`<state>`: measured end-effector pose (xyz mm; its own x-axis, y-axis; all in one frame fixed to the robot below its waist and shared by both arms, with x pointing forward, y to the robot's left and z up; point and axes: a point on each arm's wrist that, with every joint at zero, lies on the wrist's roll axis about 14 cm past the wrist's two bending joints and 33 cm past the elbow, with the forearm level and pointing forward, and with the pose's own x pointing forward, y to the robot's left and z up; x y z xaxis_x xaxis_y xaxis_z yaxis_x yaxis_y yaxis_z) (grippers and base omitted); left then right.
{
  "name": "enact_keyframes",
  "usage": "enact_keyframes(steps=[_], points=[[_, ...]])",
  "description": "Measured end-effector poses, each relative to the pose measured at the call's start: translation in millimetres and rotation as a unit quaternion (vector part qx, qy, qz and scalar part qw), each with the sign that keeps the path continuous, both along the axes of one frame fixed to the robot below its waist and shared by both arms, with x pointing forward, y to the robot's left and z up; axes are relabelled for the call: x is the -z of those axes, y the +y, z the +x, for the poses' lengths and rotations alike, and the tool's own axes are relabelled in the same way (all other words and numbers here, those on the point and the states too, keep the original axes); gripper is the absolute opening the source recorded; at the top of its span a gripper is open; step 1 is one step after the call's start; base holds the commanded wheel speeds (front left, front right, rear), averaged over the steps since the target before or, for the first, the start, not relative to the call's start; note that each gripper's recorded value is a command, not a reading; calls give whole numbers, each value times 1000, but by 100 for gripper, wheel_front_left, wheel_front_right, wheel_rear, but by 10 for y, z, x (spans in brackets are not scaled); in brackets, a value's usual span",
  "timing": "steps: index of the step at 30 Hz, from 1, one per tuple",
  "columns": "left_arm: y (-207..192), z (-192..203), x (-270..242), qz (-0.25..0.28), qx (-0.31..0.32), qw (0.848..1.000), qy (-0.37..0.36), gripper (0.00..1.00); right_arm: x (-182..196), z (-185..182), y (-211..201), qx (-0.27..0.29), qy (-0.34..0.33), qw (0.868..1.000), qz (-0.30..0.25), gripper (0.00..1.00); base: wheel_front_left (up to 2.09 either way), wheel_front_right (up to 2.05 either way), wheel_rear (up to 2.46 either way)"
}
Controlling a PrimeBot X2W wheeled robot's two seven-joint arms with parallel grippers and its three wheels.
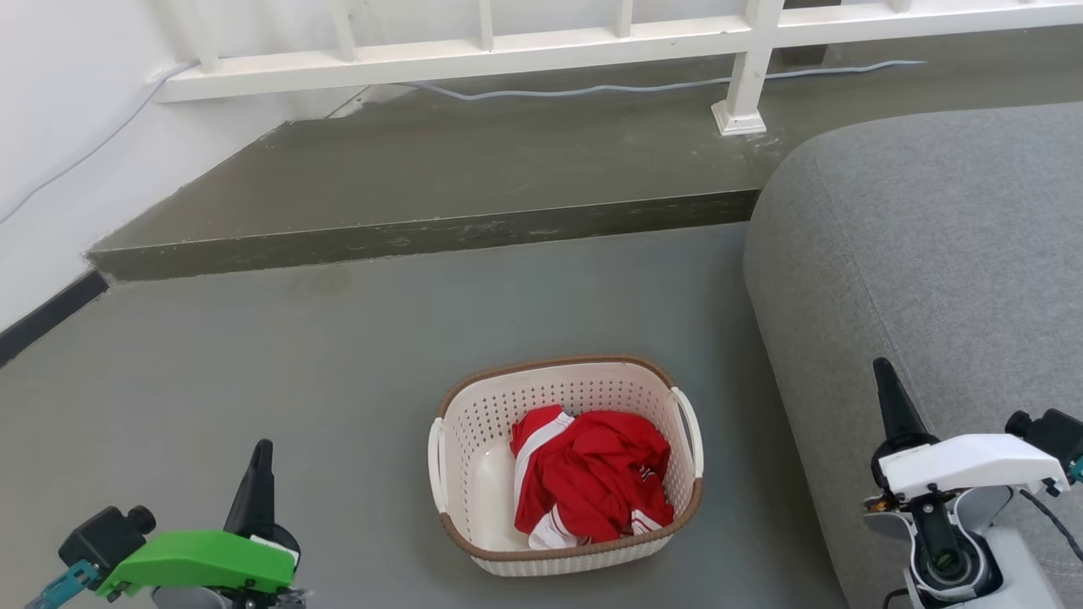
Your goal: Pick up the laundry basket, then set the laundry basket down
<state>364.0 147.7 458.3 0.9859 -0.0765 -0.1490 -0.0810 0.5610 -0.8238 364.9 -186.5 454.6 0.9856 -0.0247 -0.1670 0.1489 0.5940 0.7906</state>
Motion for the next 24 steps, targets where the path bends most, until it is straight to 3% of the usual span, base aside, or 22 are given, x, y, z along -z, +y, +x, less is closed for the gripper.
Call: enact_keyframes(steps=[24], points=[[180, 51, -53, -144, -34, 989, 7, 0, -59, 35, -104, 29, -7, 987, 157, 0, 0, 0, 0]])
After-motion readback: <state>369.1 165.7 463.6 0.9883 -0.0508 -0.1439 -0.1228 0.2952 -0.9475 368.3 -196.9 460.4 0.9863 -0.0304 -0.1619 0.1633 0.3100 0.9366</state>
